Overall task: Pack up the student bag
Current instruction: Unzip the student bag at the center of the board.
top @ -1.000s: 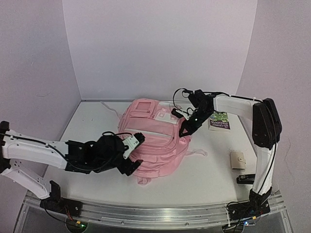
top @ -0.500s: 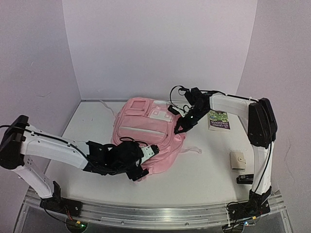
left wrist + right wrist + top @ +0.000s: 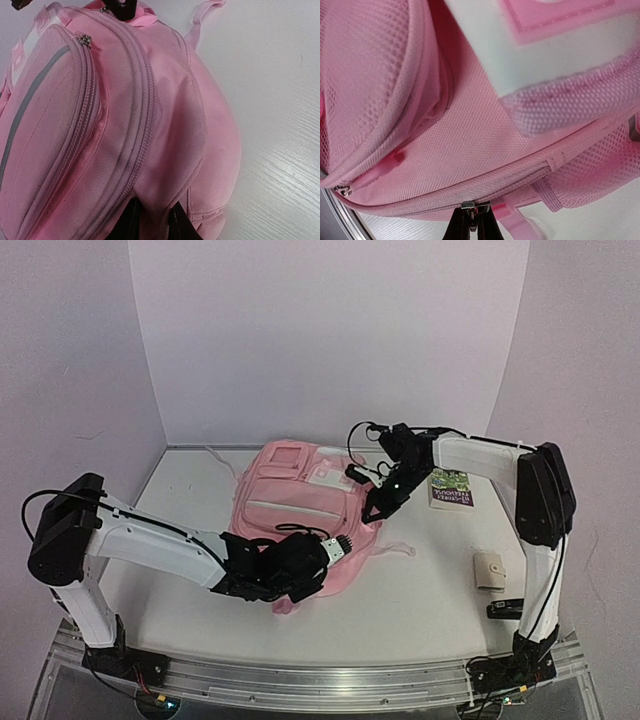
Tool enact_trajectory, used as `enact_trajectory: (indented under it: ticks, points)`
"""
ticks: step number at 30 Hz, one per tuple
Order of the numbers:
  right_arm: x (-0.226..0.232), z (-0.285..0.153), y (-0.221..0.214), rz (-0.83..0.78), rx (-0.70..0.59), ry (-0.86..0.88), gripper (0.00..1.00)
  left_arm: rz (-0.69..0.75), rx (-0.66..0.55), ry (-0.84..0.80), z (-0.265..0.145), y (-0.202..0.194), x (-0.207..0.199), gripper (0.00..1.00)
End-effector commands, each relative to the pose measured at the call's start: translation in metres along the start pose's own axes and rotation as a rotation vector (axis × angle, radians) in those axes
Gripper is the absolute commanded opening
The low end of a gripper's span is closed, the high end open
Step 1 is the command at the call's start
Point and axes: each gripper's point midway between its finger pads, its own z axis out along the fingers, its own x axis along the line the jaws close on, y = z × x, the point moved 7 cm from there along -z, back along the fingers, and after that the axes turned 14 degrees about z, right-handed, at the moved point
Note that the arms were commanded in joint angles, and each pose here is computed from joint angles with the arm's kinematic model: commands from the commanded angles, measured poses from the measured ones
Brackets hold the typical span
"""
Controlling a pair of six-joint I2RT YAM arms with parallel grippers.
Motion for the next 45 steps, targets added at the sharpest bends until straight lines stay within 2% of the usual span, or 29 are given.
enact_trajectory:
  ticks: [1, 7, 12, 22, 27, 30, 34, 38, 42, 45]
  points:
    - [0.018, -0.031, -0.017, -0.044, 0.057, 0.001, 0.0, -0.132, -0.018, 0.095, 0.004, 0.014, 0.019, 0.11]
    - [0.037, -0.027, -0.033, -0.025, 0.126, 0.067, 0.0, -0.213, 0.012, 0.121, 0.015, 0.014, 0.027, 0.0]
    - [0.056, -0.008, -0.046, -0.024, 0.191, 0.105, 0.0, -0.262, 0.009, 0.135, 0.017, 0.017, 0.034, 0.0]
    - [0.104, -0.02, -0.028, 0.002, 0.086, 0.255, 0.0, -0.375, -0.02, 0.138, 0.017, 0.011, 0.045, 0.0]
    - [0.128, -0.012, -0.034, -0.007, 0.084, 0.278, 0.08, -0.458, -0.056, 0.129, 0.009, 0.004, 0.057, 0.0]
    - [0.135, -0.003, -0.041, -0.003, 0.105, 0.282, 0.09, -0.477, -0.057, 0.13, 0.009, 0.0, 0.061, 0.0]
    - [0.135, -0.007, -0.04, -0.003, 0.093, 0.276, 0.19, -0.503, -0.078, 0.102, 0.004, -0.002, 0.06, 0.01]
    - [0.128, -0.03, -0.035, 0.003, 0.034, 0.281, 0.35, -0.555, -0.158, 0.06, -0.015, -0.006, 0.062, 0.17]
    - [0.108, -0.058, -0.026, 0.062, -0.03, 0.323, 0.5, -0.605, -0.252, 0.002, -0.038, -0.007, 0.063, 0.4]
    - [0.088, -0.071, -0.022, 0.123, -0.065, 0.334, 0.54, -0.599, -0.299, -0.039, -0.051, 0.003, 0.059, 0.48]
